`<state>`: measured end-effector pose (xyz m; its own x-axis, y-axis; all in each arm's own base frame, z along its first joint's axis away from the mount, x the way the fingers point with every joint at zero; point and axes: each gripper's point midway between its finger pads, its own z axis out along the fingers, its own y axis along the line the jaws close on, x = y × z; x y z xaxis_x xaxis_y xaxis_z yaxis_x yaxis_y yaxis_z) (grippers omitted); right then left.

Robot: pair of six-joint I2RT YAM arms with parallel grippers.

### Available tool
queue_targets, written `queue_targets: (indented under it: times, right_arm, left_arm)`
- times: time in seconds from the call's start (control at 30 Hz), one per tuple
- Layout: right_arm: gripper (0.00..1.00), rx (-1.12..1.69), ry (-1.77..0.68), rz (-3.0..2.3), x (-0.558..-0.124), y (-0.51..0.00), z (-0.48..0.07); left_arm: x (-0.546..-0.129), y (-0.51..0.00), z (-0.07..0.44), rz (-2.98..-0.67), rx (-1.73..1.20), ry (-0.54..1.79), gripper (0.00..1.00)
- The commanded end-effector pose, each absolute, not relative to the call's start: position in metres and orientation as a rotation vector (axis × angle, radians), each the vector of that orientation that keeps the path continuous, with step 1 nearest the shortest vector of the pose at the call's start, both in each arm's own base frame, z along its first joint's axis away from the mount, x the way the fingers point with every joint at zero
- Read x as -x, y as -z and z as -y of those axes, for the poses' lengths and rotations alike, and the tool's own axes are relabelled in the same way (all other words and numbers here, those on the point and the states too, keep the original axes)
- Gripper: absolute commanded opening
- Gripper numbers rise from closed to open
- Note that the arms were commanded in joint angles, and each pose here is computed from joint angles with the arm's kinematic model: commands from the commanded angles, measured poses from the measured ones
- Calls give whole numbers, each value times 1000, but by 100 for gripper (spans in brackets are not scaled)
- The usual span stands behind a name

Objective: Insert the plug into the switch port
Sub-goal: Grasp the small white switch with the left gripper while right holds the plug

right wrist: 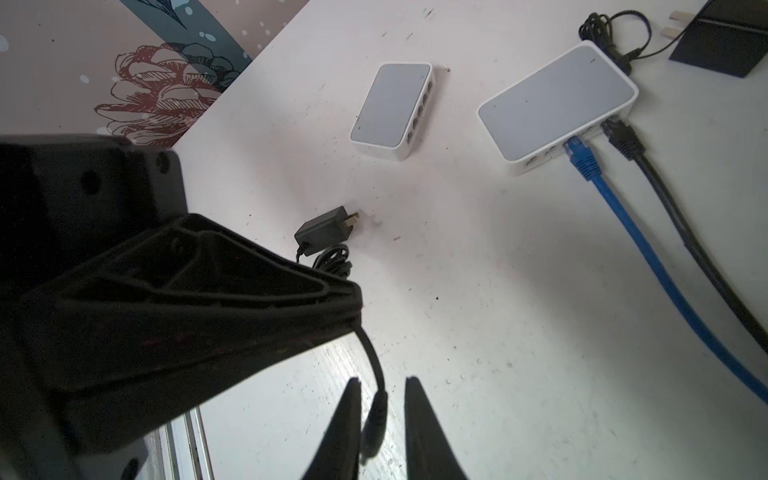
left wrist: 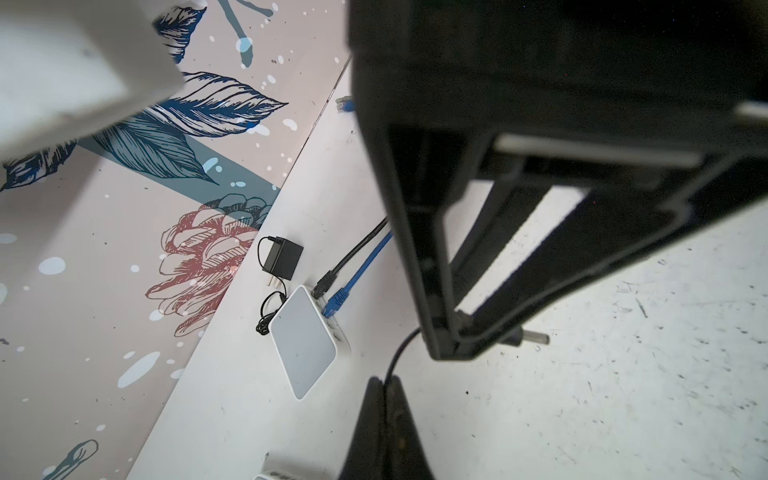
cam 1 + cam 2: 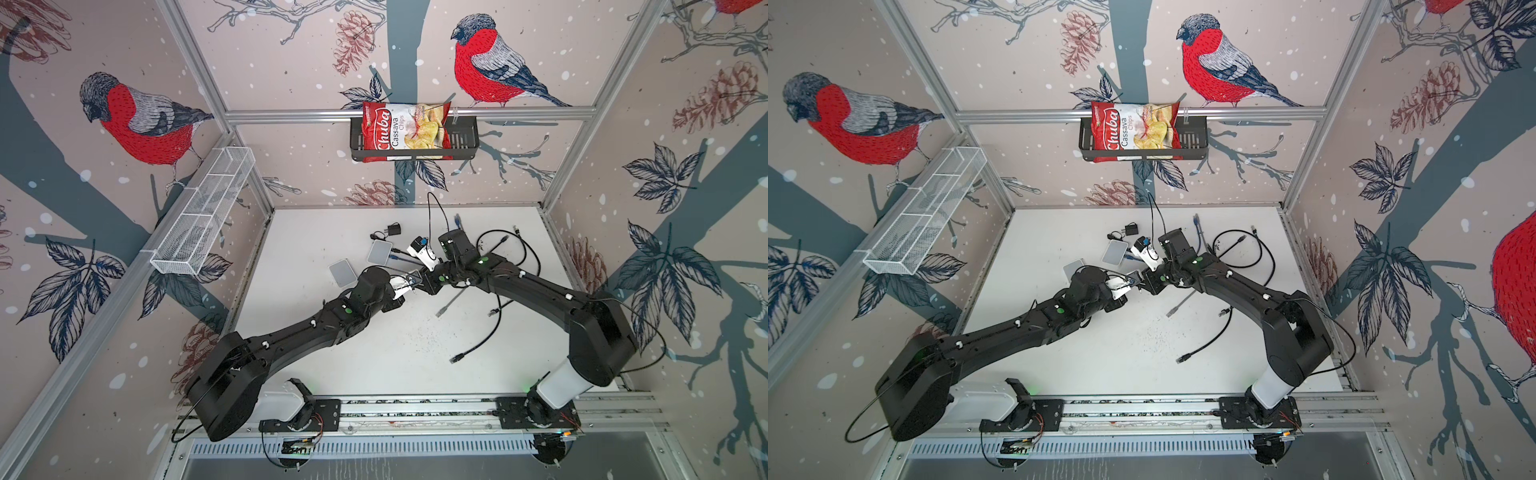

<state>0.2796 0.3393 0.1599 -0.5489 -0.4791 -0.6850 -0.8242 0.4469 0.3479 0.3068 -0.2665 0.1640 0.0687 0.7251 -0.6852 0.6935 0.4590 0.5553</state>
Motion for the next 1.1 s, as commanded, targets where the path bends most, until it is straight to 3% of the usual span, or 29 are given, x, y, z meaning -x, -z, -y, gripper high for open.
queue_targets:
  times: [0.0,0.2,0.3,0.33,0.37,0.4,0.6,0.9,1.07]
  right_arm:
    - [18,1099,-945,-2199,-279,-162,-343]
    - [2,1102,-943,-2197,-279,-159,-344]
    - [1,1103,-955,-2192,-279,-159,-346]
    - [1,1102,-960,-2194,-279,-159,-346]
    - [1,1095,-963,-2197,-280,-158,-347]
    - [1,1084,-967,-2202,-281,-157,-347]
    - [0,993,-1009,-2238,-286,-143,-346]
    - [0,803,-941,-2253,-307,-137,-323]
    - [1,780,-868,-2261,-314,-135,-314]
  left_arm:
    - [-308,-170,267,-1618,-1248,-50,0]
    - [-308,-170,268,-1613,-1251,-45,0]
    - [-309,-170,268,-1614,-1233,-45,0]
    - [-311,-172,266,-1622,-1201,-53,7]
    - [-318,-177,260,-1647,-1110,-66,27]
    - [-327,-184,252,-1668,-992,-89,41]
    - [-341,-200,222,-1719,-703,-115,98]
    - [-374,-194,136,-1905,-167,2,99]
    - [-396,-141,78,-2206,263,174,98]
